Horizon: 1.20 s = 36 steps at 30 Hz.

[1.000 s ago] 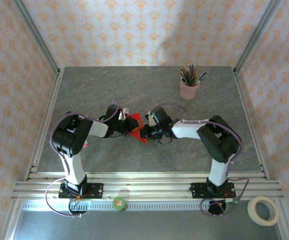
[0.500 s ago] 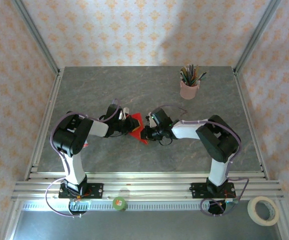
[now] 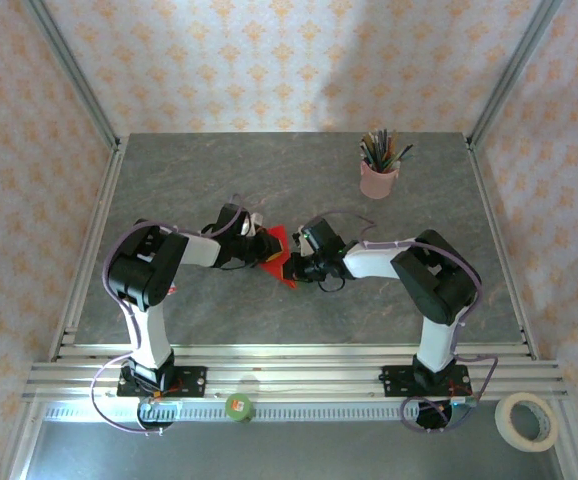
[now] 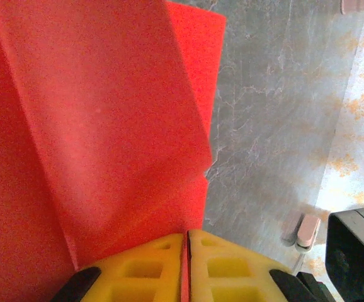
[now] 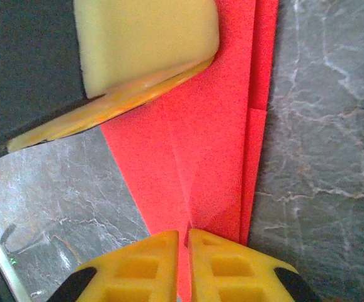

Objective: Fold a paper plane with a square sheet of paper (pick it up from the middle)

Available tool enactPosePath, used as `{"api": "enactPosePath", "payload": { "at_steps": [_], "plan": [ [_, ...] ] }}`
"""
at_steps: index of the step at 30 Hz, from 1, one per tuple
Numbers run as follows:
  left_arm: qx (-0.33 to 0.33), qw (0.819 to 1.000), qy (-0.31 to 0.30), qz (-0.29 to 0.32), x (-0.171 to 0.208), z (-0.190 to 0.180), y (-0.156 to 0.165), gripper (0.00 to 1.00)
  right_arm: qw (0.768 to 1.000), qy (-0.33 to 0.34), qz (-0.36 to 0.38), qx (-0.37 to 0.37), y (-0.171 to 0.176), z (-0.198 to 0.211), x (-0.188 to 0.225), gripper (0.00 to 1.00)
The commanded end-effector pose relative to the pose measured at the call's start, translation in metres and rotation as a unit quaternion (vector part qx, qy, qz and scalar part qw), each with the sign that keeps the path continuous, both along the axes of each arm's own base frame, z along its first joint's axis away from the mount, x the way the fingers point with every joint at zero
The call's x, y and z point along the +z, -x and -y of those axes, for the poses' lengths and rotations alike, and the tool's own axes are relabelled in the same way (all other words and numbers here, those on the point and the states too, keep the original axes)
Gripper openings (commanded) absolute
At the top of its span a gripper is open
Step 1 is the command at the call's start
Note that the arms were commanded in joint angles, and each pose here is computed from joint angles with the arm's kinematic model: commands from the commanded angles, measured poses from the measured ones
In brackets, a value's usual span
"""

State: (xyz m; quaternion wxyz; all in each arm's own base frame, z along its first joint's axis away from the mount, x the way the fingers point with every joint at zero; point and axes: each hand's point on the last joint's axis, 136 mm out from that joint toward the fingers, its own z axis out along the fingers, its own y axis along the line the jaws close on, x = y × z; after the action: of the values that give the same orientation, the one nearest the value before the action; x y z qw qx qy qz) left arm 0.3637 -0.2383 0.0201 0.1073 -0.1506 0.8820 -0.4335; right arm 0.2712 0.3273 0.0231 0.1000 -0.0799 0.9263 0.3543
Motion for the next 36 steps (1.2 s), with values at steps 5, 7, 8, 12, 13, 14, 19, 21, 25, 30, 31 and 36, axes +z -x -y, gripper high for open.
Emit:
{"api": "enactPosePath", "payload": {
  "at_steps": [5, 7, 8, 12, 13, 14, 19, 21, 25, 30, 31, 36],
  "plan": [
    [0.022, 0.989, -0.119, -0.087, -0.060, -0.035, 0.032, 0.15, 0.998, 0.050, -0.043, -0.006, 0.033, 0.031, -0.020, 0.12],
    [0.022, 0.989, -0.121, -0.085, -0.059, -0.035, 0.032, 0.15, 0.997, 0.052, -0.050, -0.005, 0.041, 0.037, -0.020, 0.12],
    [0.022, 0.989, -0.120, -0.083, -0.058, -0.035, 0.031, 0.15, 0.997, 0.053, -0.055, -0.005, 0.046, 0.040, -0.021, 0.12],
    [0.020, 0.990, -0.113, -0.080, -0.054, -0.032, 0.028, 0.15, 0.996, 0.056, -0.072, -0.001, 0.062, 0.050, -0.023, 0.12],
    [0.019, 0.991, -0.110, -0.077, -0.052, -0.031, 0.027, 0.15, 0.996, 0.056, -0.073, 0.000, 0.064, 0.052, -0.023, 0.12],
    [0.019, 0.991, -0.107, -0.075, -0.050, -0.030, 0.026, 0.15, 0.996, 0.056, -0.071, -0.001, 0.064, 0.053, -0.022, 0.11],
    [0.014, 0.994, -0.090, -0.063, -0.038, -0.024, 0.021, 0.15, 0.999, 0.013, 0.008, -0.029, 0.032, 0.039, 0.020, 0.14],
    [0.012, 0.994, -0.085, -0.060, -0.036, -0.022, 0.021, 0.15, 0.998, -0.001, 0.031, -0.056, 0.018, 0.035, 0.033, 0.15],
    [0.010, 0.997, -0.067, -0.043, -0.020, -0.017, 0.016, 0.15, 0.997, 0.000, 0.031, -0.074, -0.001, 0.024, 0.036, 0.14],
    [0.009, 0.998, -0.056, -0.039, -0.012, -0.013, 0.015, 0.16, 0.996, -0.030, 0.029, -0.078, -0.017, 0.002, 0.038, 0.14],
    [0.009, 0.998, -0.055, -0.039, -0.012, -0.012, 0.015, 0.16, 0.996, -0.033, 0.028, -0.076, -0.019, -0.001, 0.039, 0.14],
    [0.007, 0.998, -0.049, -0.036, -0.006, -0.009, 0.014, 0.16, 0.998, -0.020, 0.004, -0.059, -0.016, -0.009, 0.023, 0.13]
  ]
}}
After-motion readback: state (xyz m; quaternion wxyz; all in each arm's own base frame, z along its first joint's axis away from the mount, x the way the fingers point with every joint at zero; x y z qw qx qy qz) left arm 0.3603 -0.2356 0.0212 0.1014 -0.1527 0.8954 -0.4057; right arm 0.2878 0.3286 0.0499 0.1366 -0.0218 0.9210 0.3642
